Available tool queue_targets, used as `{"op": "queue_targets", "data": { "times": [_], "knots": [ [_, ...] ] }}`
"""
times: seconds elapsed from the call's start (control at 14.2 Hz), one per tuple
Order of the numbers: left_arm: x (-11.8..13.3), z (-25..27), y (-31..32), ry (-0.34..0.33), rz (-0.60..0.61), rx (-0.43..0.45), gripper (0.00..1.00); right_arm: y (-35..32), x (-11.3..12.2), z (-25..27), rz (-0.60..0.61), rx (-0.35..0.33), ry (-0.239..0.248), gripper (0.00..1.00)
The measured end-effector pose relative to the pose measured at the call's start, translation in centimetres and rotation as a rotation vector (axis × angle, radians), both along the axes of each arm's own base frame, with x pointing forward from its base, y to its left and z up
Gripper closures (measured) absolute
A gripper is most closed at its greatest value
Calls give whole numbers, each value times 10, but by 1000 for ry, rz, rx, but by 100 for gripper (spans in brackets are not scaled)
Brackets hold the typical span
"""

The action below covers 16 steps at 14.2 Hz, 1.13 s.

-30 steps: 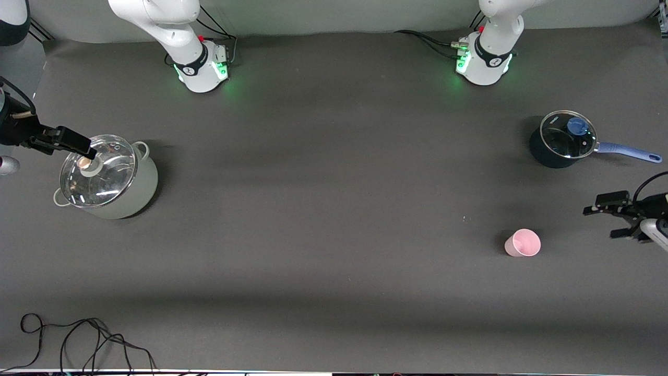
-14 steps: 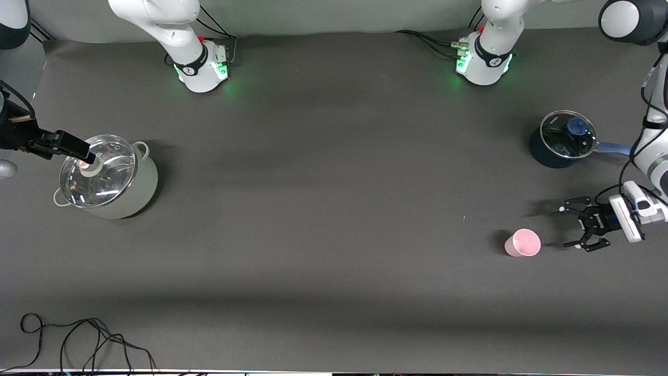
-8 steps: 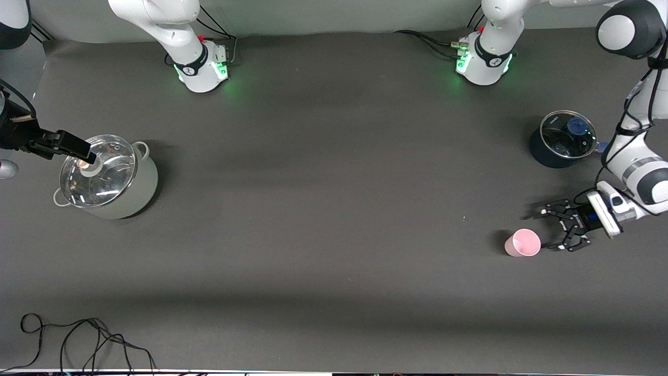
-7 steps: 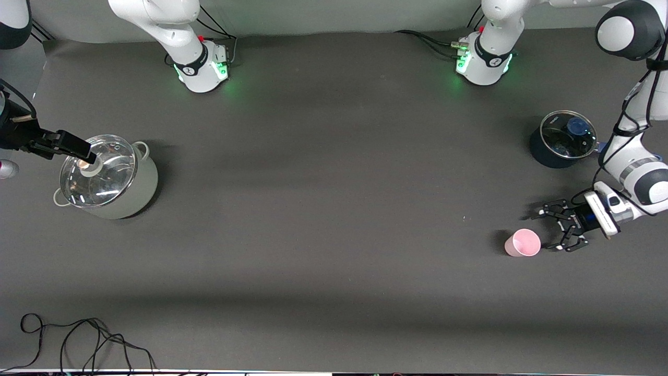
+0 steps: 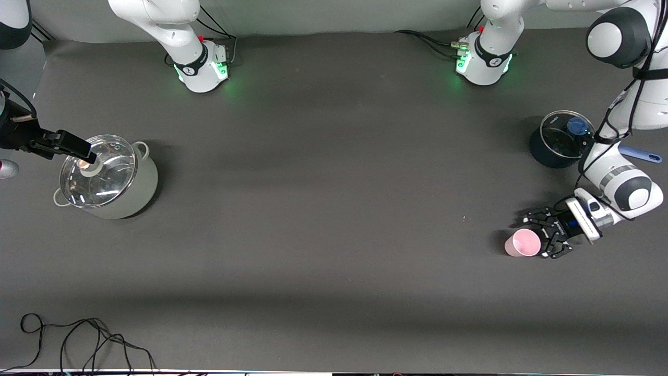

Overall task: Transfer pink cup from left to right arm
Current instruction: 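Move the left gripper down toward the pink cup, then close the left gripper around the pink cup's base and lift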

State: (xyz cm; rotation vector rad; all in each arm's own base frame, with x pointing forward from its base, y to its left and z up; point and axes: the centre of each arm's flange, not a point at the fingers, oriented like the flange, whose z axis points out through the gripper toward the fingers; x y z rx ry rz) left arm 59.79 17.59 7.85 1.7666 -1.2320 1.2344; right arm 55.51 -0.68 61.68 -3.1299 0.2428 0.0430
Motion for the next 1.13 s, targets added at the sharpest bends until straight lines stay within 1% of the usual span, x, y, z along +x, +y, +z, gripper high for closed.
{"op": "queue_targets", "data": {
  "times": [0.42, 0.63, 0.7, 0.78, 0.85, 0.92, 0.99, 1.13],
  "knots": [
    [5, -9, -17, 8, 20, -5, 0, 0, 0, 0, 0, 0, 1, 0],
    [7, -11, -24, 8, 22, -11, 4, 0, 0, 0, 0, 0, 1, 0],
    [7, -11, -25, 8, 24, -10, 10, 0, 0, 0, 0, 0, 1, 0],
    [8, -10, -24, 5, 27, -10, 20, 0, 0, 0, 0, 0, 1, 0],
    [8, -11, -24, 5, 27, -10, 20, 0, 0, 0, 0, 0, 1, 0],
    [8, -10, -24, 4, 30, -10, 25, 0, 0, 0, 0, 0, 1, 0],
    [9, -10, -24, 2, 31, -10, 34, 0, 0, 0, 0, 0, 1, 0],
    [9, -10, -24, 2, 31, -10, 34, 0, 0, 0, 0, 0, 1, 0]
  ]
}}
